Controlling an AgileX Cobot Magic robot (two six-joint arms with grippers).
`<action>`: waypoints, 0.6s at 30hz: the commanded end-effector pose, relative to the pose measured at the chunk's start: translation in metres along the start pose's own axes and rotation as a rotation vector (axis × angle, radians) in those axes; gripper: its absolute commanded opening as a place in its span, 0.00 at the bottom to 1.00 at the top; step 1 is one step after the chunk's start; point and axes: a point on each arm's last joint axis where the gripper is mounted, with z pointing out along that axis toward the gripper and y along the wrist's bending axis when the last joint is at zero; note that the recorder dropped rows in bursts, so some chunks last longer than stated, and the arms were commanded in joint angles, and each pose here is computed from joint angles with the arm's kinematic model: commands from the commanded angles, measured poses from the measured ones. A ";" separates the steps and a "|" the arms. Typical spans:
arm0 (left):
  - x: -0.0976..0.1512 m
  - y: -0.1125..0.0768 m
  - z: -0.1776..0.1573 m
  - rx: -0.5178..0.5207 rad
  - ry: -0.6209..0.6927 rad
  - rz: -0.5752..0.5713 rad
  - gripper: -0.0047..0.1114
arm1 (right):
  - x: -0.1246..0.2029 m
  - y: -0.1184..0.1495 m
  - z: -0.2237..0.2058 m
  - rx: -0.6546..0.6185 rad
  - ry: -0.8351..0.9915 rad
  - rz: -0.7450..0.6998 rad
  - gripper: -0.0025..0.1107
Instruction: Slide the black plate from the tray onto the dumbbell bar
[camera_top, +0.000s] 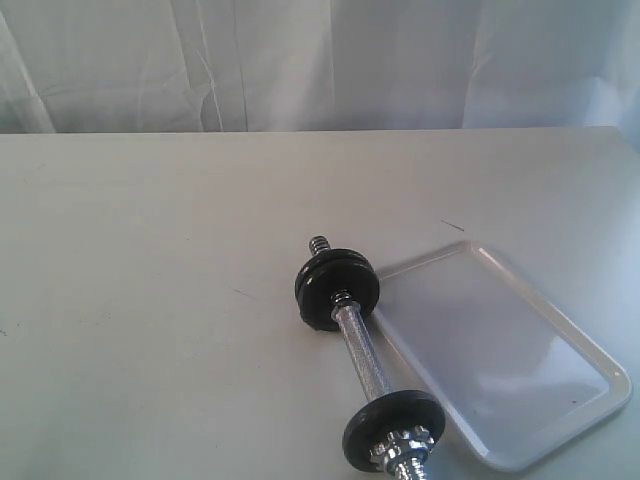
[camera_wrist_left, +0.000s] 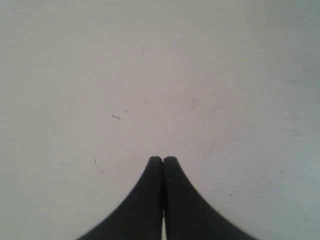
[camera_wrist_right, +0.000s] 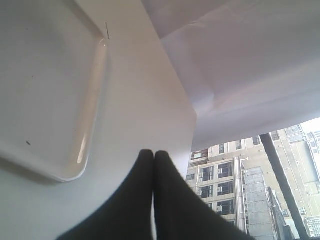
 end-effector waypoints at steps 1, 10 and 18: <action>0.001 0.000 0.000 0.000 -0.002 -0.008 0.04 | 0.000 -0.001 0.000 0.017 -0.003 0.000 0.02; 0.001 0.000 0.000 0.000 -0.002 -0.008 0.04 | 0.000 -0.001 0.000 0.017 -0.007 0.008 0.02; 0.001 0.000 0.000 0.000 -0.002 -0.008 0.04 | 0.000 -0.001 0.000 0.018 -0.004 0.015 0.02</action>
